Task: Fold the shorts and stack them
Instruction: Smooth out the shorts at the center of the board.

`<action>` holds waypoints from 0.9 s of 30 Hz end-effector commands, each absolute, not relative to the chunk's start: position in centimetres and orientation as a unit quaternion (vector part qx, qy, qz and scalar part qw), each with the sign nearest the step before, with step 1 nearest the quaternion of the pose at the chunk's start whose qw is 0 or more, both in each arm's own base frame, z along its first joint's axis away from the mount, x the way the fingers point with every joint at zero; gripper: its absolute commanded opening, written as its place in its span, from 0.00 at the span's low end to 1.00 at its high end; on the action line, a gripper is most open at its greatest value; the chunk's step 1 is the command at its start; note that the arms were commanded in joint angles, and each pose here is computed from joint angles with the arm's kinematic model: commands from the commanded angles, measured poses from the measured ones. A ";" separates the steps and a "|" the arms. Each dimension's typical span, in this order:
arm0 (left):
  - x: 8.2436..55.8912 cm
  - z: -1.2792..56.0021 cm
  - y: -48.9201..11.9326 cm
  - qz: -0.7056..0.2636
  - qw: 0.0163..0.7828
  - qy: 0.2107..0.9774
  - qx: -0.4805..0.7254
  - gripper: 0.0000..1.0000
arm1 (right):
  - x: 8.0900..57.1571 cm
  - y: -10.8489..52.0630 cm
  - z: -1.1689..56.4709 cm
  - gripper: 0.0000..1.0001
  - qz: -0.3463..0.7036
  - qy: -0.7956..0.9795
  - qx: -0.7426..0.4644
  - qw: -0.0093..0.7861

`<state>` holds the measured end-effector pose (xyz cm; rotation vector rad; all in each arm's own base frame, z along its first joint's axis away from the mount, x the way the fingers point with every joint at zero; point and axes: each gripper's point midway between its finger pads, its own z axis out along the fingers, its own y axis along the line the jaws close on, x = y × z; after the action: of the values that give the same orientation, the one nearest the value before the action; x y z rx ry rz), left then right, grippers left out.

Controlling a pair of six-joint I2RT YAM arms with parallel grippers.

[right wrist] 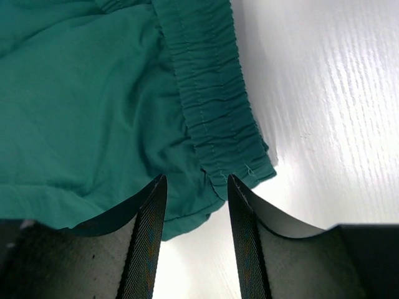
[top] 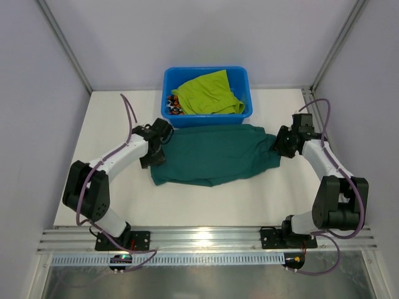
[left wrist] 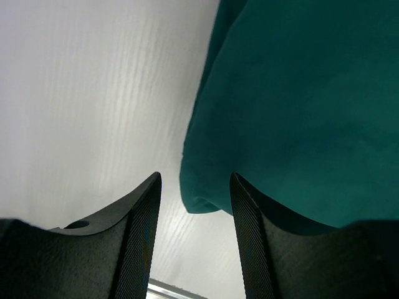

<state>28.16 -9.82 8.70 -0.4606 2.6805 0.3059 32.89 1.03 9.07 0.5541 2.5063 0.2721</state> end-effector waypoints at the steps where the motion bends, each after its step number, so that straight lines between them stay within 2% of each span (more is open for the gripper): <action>1: 30.1 10.4 -13.4 -0.013 0.246 0.956 -0.157 0.50 | 35.2 2.0 9.9 0.48 0.139 0.928 0.183 0.295; 2: 30.6 11.6 -14.4 -0.053 0.270 0.949 -0.154 0.50 | 35.6 2.2 9.5 0.48 0.145 0.928 0.182 0.290; 4: 31.1 11.0 -14.9 -0.070 0.284 0.941 -0.168 0.52 | 35.6 2.7 7.4 0.48 0.155 0.934 0.186 0.263; 10: 29.4 3.4 -10.4 0.054 0.152 0.963 -0.215 0.50 | 32.1 2.3 2.5 0.48 0.129 0.946 0.208 0.212; 14: 29.9 1.9 -5.8 0.083 0.143 0.948 -0.273 0.50 | 29.7 3.6 2.0 0.48 0.140 0.943 0.223 0.205; 18: 30.8 3.5 0.7 0.122 0.152 0.918 -0.346 0.51 | 27.6 8.5 4.7 0.49 0.178 0.933 0.199 0.242; 21: 32.3 7.5 5.6 0.147 0.198 0.885 -0.395 0.53 | 25.2 12.0 5.2 0.51 0.220 0.925 0.188 0.245; 25: 33.3 13.0 6.8 0.154 0.252 0.871 -0.393 0.55 | 23.8 13.2 8.4 0.52 0.261 0.905 0.175 0.287; 27: 33.6 14.4 5.3 0.107 0.266 0.875 -0.389 0.55 | 23.7 13.3 9.6 0.54 0.265 0.901 0.164 0.301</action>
<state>33.27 6.04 9.66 -1.1228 2.4359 0.3620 23.05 12.96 7.20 0.4005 2.4767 0.6630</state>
